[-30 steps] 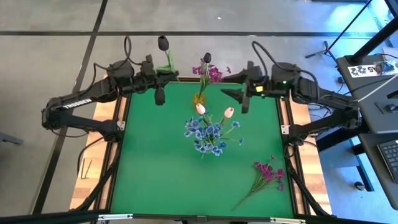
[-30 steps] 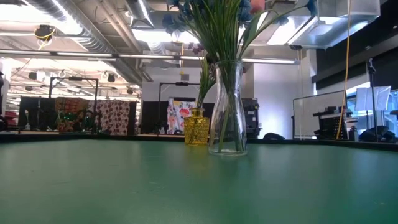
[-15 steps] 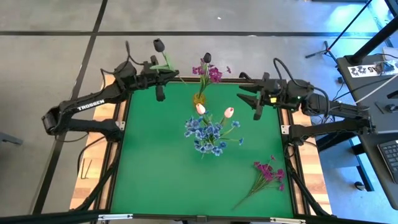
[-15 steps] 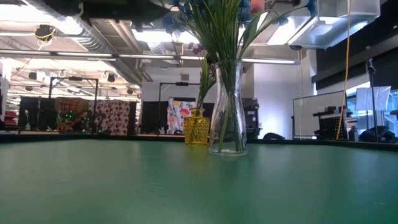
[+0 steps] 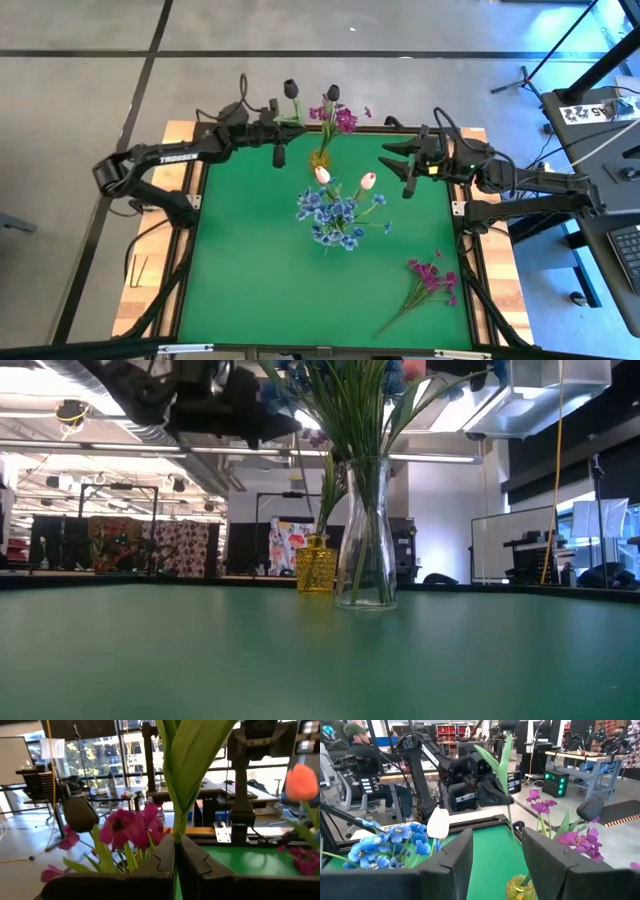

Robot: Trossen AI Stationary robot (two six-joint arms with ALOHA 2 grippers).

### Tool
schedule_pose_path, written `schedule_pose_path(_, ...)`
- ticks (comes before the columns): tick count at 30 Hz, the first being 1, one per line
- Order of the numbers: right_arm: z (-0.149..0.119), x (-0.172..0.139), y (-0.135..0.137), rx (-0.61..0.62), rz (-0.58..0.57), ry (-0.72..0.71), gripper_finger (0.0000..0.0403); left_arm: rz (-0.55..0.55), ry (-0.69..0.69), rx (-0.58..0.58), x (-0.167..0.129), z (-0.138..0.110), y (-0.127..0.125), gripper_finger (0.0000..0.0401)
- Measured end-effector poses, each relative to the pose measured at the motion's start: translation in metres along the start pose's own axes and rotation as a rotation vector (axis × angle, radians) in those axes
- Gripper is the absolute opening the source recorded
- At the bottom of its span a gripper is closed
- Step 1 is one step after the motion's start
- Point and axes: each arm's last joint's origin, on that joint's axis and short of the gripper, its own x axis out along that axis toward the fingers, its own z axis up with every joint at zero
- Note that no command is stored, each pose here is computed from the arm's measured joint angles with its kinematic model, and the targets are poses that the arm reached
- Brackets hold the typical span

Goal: Sort flowers into vase by color
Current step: Put the black flower in the yellow vase

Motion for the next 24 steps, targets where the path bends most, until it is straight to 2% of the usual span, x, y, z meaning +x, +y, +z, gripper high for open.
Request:
schedule_pose_path(16,-0.001,0.0,0.0,-0.012,0.008,0.008,0.0167,-0.033,0.099,-0.006,0.024,-0.043,0.001,0.0)
schedule_pose_path(24,-0.003,0.001,0.0,-0.005,0.008,0.024,0.0167,-0.024,0.117,-0.021,0.027,-0.049,0.0,0.0013)
